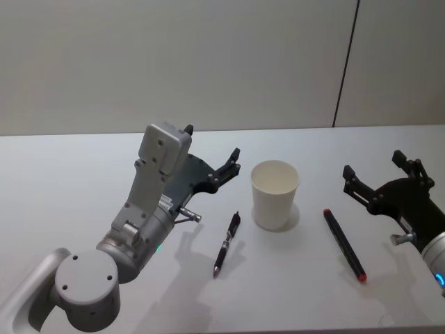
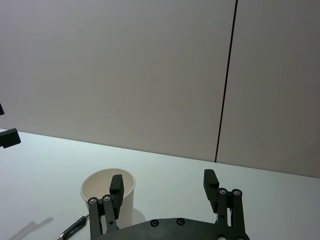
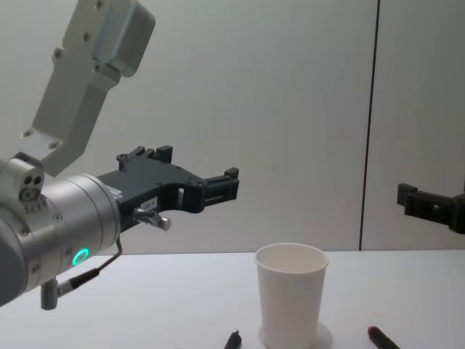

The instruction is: Place the pen into the pen holder.

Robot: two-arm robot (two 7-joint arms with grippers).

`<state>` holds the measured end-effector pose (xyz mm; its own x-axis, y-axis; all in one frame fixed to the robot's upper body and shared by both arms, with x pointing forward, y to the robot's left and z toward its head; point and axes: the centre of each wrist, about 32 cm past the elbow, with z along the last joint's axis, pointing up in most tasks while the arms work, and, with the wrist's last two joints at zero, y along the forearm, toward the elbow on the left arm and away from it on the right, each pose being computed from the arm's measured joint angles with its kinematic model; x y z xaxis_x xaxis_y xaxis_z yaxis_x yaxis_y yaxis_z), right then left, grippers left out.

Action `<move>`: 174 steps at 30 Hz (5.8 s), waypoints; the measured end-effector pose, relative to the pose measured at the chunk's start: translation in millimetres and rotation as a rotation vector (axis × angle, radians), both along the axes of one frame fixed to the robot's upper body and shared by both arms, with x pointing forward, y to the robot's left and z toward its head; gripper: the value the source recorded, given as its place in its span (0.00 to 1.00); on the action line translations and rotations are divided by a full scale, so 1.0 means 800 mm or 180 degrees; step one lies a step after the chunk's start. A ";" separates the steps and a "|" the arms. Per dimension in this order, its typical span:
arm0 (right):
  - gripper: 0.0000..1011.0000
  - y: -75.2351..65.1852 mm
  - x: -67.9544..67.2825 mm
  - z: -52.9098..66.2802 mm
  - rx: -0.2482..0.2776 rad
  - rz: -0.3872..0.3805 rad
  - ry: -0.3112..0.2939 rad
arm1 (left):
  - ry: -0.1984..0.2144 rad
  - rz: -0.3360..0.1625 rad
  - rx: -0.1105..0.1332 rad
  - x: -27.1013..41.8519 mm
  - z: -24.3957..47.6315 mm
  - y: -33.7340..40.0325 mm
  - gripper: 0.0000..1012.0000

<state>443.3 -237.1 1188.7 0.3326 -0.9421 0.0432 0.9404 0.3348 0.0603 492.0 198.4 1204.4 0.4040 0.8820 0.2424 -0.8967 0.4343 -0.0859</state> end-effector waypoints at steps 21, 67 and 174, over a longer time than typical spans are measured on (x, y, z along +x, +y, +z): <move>0.99 0.000 0.000 0.000 0.0000 0.0000 0.0000 | 0.0000 0.0000 0.0000 0.0000 0.0000 0.0000 0.99; 0.99 0.053 0.061 -0.004 -0.0101 -0.0483 0.1195 | 0.0000 0.0000 0.0000 0.0000 0.0000 0.0000 0.99; 0.18 0.077 0.085 -0.042 -0.0203 -0.0363 0.0468 | 0.0000 0.0000 0.0000 0.0000 0.0000 0.0000 0.99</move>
